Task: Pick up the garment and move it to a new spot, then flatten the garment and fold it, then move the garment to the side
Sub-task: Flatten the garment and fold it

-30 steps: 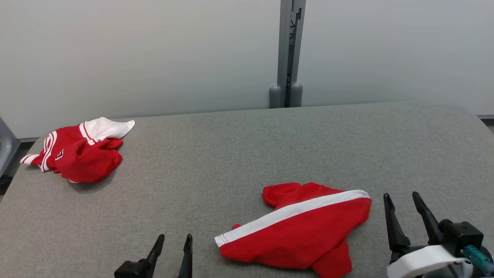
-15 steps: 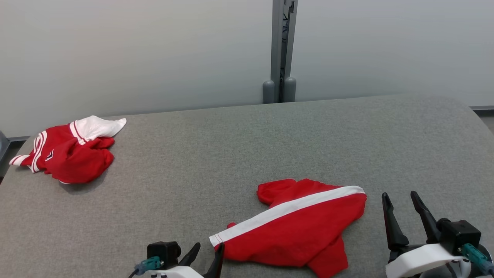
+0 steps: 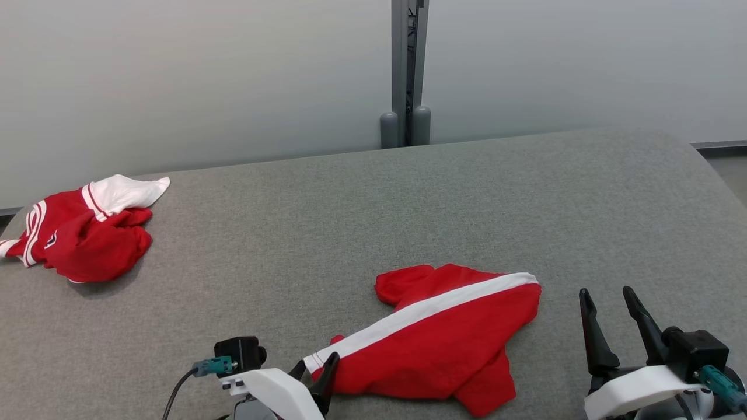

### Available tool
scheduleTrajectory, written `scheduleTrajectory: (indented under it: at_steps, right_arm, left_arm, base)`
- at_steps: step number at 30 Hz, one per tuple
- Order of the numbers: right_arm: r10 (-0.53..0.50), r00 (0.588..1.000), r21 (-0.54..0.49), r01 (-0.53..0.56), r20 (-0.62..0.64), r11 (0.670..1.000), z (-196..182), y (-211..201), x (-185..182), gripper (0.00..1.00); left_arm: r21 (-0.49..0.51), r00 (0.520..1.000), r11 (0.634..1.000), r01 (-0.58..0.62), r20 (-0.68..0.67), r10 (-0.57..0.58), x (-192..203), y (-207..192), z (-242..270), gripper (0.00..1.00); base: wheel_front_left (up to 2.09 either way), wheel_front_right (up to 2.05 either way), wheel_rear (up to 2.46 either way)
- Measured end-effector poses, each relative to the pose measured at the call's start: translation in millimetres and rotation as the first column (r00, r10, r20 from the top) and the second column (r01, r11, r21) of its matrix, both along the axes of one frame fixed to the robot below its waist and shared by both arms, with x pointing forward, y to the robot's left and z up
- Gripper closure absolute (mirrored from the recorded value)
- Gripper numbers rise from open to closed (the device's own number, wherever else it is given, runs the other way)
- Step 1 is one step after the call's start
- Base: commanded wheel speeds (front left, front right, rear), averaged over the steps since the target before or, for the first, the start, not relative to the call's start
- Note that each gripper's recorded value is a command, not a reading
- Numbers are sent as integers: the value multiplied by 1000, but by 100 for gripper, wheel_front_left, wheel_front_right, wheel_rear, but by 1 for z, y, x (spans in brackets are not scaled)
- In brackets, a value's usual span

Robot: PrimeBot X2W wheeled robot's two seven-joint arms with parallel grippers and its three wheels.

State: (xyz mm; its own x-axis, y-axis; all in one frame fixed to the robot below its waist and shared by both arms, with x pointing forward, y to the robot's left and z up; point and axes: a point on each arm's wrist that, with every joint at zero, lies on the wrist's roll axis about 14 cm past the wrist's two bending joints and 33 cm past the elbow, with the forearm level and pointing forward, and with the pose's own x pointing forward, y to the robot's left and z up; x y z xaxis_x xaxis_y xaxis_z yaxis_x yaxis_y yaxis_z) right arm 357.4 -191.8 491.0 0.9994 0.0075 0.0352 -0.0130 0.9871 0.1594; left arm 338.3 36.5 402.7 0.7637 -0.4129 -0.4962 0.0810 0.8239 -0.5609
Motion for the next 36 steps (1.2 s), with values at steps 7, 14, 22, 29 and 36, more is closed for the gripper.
scheduleTrajectory:
  at_steps: [7, 14, 22, 29, 36]
  right_arm:
    - [-10, 1000, -3, 10, -2, 1000, -1, -3, -2, 0]
    - [-6, 1000, -3, 6, -5, 1000, -2, -2, -2, 0]
    - [9, 1000, -17, -10, -30, 1000, -8, 2, 3, 0]
    - [9, 997, -72, -15, -78, 997, -9, -1, 34, 0]
    - [96, 958, -126, -134, -271, 983, -37, 18, 64, 0]
  left_arm:
    - [-38, 1000, 999, 15, -14, -15, -1, -13, 6, 27]
    - [-21, 1000, 1000, -19, 0, 19, 5, -9, 5, 68]
    - [6, 998, 999, -35, 44, 35, 8, -7, 3, 100]
    - [48, 997, 997, -54, 65, 51, 4, 8, -5, 100]
    - [61, 995, 995, -82, 58, 78, 4, 19, -10, 100]
  base:
    - [0, 0, 0]
    - [0, 0, 0]
    - [0, 0, 0]
    - [0, 0, 0]
    - [0, 0, 0]
